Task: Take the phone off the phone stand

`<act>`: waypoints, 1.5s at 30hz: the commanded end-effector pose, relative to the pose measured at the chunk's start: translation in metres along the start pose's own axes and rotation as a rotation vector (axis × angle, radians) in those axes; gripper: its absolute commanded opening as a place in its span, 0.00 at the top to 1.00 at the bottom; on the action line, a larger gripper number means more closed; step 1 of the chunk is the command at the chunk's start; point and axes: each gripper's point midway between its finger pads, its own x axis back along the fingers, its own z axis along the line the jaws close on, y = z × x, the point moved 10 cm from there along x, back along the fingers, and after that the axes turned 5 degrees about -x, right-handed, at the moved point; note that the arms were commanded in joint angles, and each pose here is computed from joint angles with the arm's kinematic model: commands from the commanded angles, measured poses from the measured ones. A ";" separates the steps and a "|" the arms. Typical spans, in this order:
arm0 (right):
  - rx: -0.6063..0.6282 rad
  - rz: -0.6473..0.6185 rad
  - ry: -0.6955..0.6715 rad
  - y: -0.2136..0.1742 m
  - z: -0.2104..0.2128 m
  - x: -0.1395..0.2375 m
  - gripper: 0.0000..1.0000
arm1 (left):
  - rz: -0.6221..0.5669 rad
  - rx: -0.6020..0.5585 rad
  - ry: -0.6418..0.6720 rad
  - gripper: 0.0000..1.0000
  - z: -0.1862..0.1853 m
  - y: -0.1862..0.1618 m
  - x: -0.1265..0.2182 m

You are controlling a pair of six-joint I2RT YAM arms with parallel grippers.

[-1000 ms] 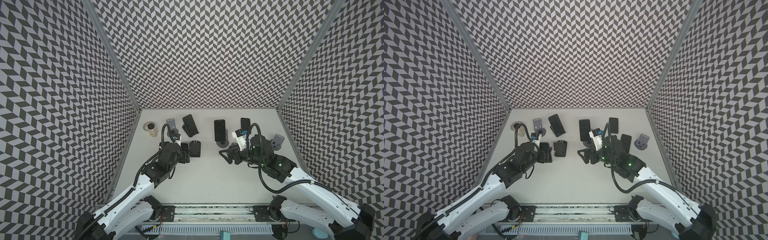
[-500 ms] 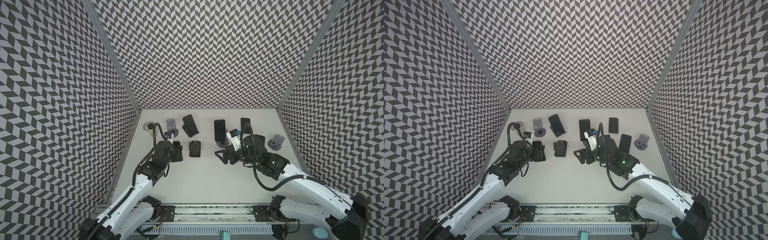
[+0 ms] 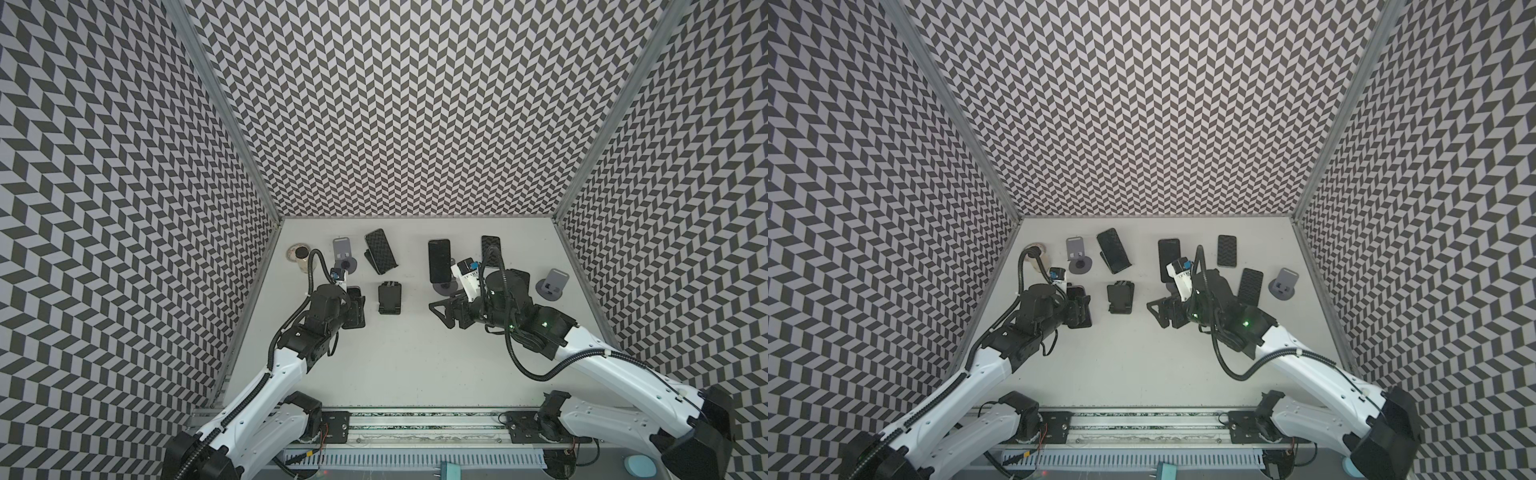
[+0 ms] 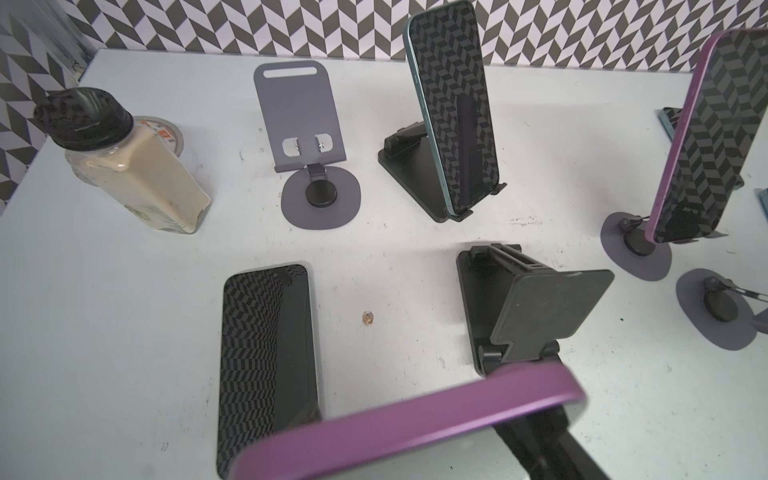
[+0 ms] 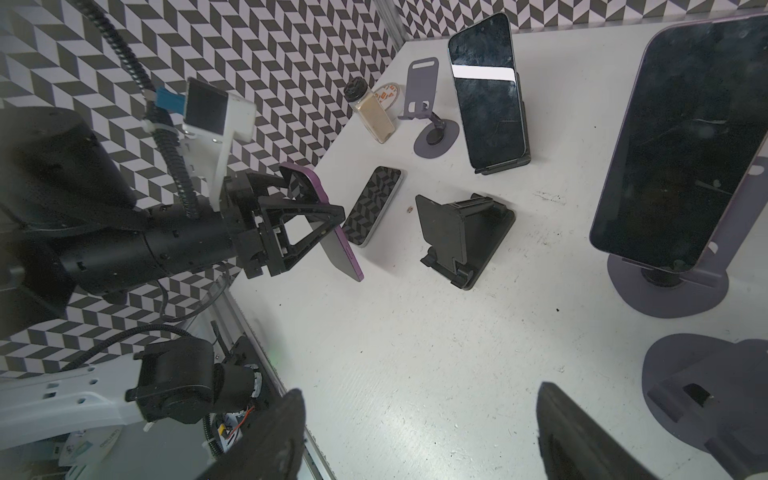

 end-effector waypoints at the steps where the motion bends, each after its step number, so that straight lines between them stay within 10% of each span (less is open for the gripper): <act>1: 0.029 -0.044 0.042 0.006 0.006 -0.002 0.15 | -0.070 0.018 -0.045 0.39 -0.003 0.010 -0.001; 45: 0.027 0.032 0.053 -0.007 0.001 -0.018 0.14 | 0.084 0.079 -0.107 0.39 0.009 -0.002 -0.038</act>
